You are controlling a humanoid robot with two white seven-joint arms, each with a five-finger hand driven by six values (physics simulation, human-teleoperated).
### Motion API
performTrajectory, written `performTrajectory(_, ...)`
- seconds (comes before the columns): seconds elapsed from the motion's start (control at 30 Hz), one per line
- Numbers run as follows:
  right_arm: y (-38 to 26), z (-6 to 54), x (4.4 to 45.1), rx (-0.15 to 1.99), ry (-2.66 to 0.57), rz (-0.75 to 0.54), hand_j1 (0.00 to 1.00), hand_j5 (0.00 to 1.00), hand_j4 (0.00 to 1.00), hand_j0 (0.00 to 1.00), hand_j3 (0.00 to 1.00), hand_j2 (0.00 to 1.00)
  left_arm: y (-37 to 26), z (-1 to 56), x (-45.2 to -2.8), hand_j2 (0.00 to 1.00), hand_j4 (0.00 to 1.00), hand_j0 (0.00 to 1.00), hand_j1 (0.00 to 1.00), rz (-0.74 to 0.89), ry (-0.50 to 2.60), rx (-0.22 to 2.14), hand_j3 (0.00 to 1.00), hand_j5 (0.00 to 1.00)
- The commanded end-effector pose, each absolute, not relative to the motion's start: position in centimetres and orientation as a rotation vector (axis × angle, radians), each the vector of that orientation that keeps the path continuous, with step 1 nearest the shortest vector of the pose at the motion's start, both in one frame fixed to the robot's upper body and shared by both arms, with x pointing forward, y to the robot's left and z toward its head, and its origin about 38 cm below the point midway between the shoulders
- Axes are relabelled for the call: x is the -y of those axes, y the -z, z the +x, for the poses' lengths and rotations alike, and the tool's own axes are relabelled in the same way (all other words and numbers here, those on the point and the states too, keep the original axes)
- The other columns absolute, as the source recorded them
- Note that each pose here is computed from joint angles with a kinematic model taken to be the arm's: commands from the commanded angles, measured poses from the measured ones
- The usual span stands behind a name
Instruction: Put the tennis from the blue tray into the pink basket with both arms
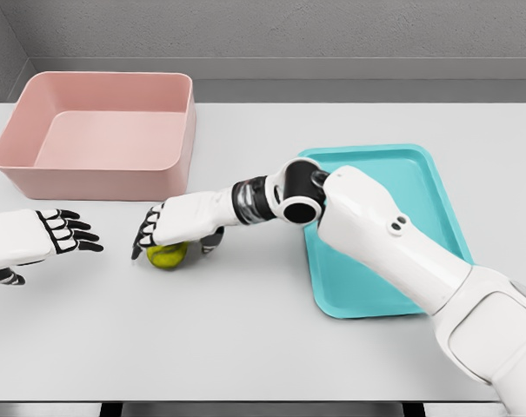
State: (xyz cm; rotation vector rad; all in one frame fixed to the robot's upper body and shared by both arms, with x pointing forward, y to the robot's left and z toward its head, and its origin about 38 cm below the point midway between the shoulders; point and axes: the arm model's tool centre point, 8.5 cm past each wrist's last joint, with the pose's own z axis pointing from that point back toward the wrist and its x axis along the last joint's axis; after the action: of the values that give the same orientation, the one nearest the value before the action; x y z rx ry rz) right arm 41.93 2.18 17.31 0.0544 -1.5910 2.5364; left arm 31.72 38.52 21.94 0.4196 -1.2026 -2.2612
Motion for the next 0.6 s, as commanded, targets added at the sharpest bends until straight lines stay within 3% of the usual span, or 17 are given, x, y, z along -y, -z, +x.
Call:
performTrajectory(0.0, -20.2, 42.0, -0.3, 1.684, -2.510, -0.018, 1.00, 1.00, 1.00, 1.00, 1.00, 1.00, -22.0, 31.7, -38.6, 1.00, 1.00, 1.00, 1.00, 0.419, 2.257, 1.204, 1.00, 1.00)
performTrajectory(0.17, -24.7, 41.0, 1.8, 1.836, -2.490, -0.136, 1.00, 1.00, 1.00, 1.00, 1.00, 1.00, -22.0, 31.7, -38.6, 1.00, 1.00, 1.00, 1.00, 0.420, 2.256, 1.202, 1.00, 1.00)
performTrajectory(0.3, -29.1, 41.9, 12.4, 1.896, -2.293, -0.293, 1.00, 1.00, 1.00, 1.00, 1.00, 1.00, -21.9, 31.8, -38.4, 1.00, 1.00, 1.00, 1.00, 0.418, 2.257, 1.210, 1.00, 1.00)
performTrajectory(0.43, -33.4, 40.5, 27.1, 2.003, -1.851, -0.449, 1.00, 1.00, 1.00, 1.00, 1.00, 1.00, -20.0, 32.4, -35.7, 1.00, 1.00, 1.00, 1.00, 0.416, 2.253, 1.303, 1.00, 1.00)
performTrajectory(0.57, -31.2, 36.5, 35.2, 2.015, -1.535, -0.514, 1.00, 1.00, 1.00, 1.00, 1.00, 1.00, -19.9, 33.1, -34.2, 1.00, 1.00, 1.00, 1.00, 0.434, 2.249, 1.366, 1.00, 1.00)
